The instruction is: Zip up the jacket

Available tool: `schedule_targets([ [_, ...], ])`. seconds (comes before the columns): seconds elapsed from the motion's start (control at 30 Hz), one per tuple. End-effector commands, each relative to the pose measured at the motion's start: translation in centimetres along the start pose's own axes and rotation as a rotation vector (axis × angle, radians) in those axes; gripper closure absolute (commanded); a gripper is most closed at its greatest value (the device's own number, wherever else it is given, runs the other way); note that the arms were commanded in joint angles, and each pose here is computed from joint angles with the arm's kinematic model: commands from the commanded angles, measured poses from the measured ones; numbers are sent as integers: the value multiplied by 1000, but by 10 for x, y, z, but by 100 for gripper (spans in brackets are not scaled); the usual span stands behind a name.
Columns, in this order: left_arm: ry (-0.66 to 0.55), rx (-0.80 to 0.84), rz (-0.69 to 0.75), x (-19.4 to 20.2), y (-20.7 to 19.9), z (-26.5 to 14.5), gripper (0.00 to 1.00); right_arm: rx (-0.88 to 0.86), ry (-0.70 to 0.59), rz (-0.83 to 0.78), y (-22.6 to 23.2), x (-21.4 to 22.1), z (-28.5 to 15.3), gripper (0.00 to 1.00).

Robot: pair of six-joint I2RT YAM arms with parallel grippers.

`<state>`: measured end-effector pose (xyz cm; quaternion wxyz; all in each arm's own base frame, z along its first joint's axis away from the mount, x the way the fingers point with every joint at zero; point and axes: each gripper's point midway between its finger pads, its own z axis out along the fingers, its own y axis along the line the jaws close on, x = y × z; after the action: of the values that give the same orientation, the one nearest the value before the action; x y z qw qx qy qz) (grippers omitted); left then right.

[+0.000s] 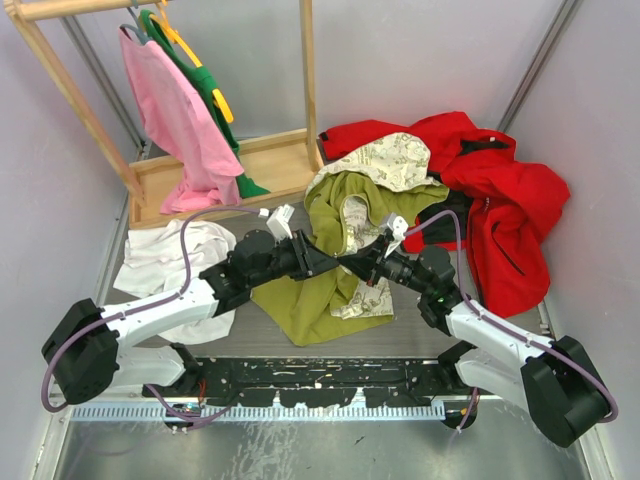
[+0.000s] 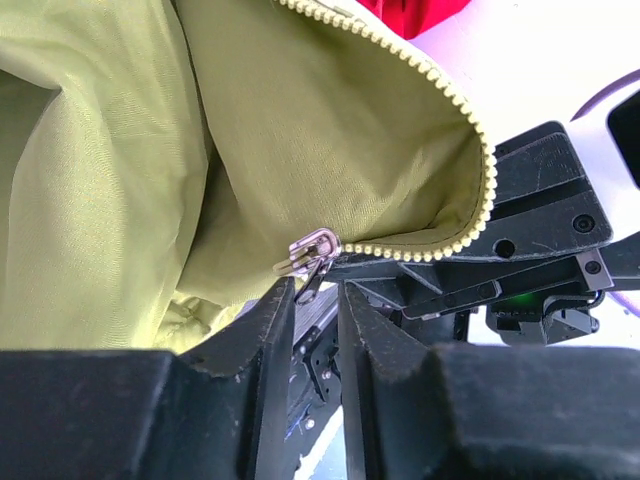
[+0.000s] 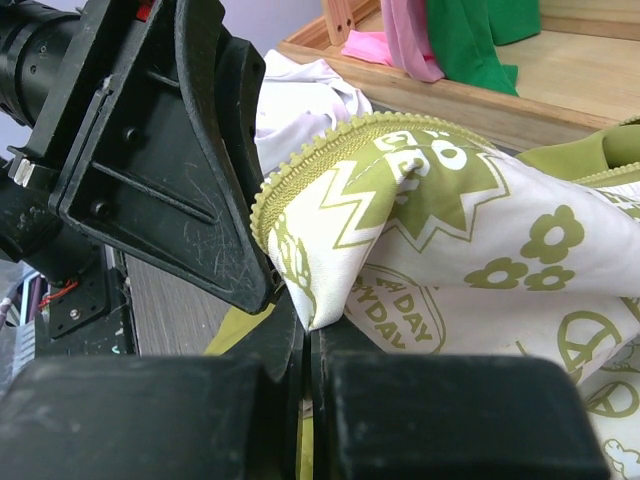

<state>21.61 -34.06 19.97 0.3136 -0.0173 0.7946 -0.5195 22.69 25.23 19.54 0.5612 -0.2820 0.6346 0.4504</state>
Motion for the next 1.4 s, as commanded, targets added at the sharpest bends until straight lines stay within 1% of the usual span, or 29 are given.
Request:
schedule_targets([
  [0.0, -28, 85, 4, -9, -23, 1, 78, -27, -83, -43, 7, -24, 1, 99],
  [0.13, -28, 77, 4, -9, -21, 1, 88, -28, -86, -44, 7, -25, 1, 99],
  [0.23, -18, 57, 1, -6, -15, 1, 98, -18, -95, -44, 6, -27, 0, 99],
  [0.27, -14, 52, 0, -4, -13, 1, 100, -15, -99, -44, 5, -28, -1, 99],
  [0.67, 23, -92, 4, 14, 29, -9, 100, -34, -171, 12, 1, -44, -14, 99],
  [0.83, 28, -126, 2, 17, 39, -10, 100, -53, -178, 18, 4, -47, -17, 99],
  [1.03, 24, -140, 12, 16, 42, -8, 100, -80, -172, 26, 9, -50, -16, 99],
  [1.07, 21, -142, 13, 15, 42, -8, 98, -76, -166, 28, 8, -49, -16, 99],
  [1.13, 11, -150, 19, 12, 42, -10, 92, -63, -157, 30, 5, -47, -16, 99],
  [1.37, -41, -209, 75, -5, 49, -30, 67, -38, -140, 37, 0, -46, -15, 99],
])
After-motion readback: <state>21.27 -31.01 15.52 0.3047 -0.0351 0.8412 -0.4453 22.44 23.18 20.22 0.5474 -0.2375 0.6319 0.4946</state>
